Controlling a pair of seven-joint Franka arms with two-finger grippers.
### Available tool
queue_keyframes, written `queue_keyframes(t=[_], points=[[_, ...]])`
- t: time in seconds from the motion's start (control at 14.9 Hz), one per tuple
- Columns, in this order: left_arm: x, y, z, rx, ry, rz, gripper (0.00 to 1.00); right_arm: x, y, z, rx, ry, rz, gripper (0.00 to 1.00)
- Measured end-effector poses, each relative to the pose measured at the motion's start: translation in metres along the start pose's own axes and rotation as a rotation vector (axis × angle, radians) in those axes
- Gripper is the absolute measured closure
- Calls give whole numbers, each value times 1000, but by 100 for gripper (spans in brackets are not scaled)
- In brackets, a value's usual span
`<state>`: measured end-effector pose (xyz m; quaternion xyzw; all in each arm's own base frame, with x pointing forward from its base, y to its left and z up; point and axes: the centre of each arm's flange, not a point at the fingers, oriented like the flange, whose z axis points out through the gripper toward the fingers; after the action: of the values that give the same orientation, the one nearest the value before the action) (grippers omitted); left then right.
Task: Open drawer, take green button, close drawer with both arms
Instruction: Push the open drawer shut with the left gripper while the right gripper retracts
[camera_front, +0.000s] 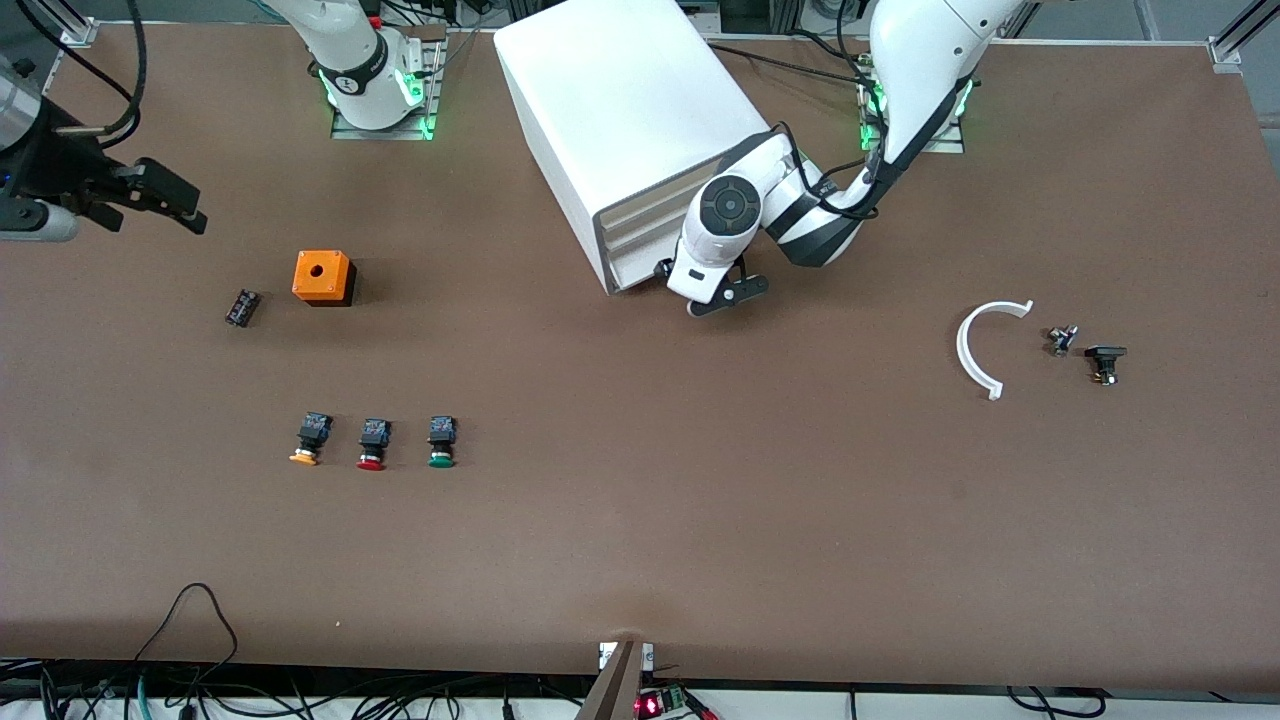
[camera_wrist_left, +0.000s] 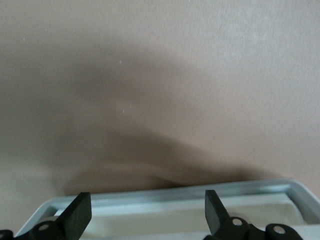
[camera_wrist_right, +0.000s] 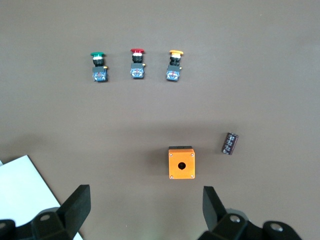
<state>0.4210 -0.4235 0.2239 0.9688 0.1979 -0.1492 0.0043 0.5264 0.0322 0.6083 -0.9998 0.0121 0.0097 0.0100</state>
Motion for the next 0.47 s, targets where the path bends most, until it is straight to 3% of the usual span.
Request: queue_keyframes(t=[0.47], points=[[-15,-5,7,39,-51,15,0,8,-4,-6,-34,42,-14,0]])
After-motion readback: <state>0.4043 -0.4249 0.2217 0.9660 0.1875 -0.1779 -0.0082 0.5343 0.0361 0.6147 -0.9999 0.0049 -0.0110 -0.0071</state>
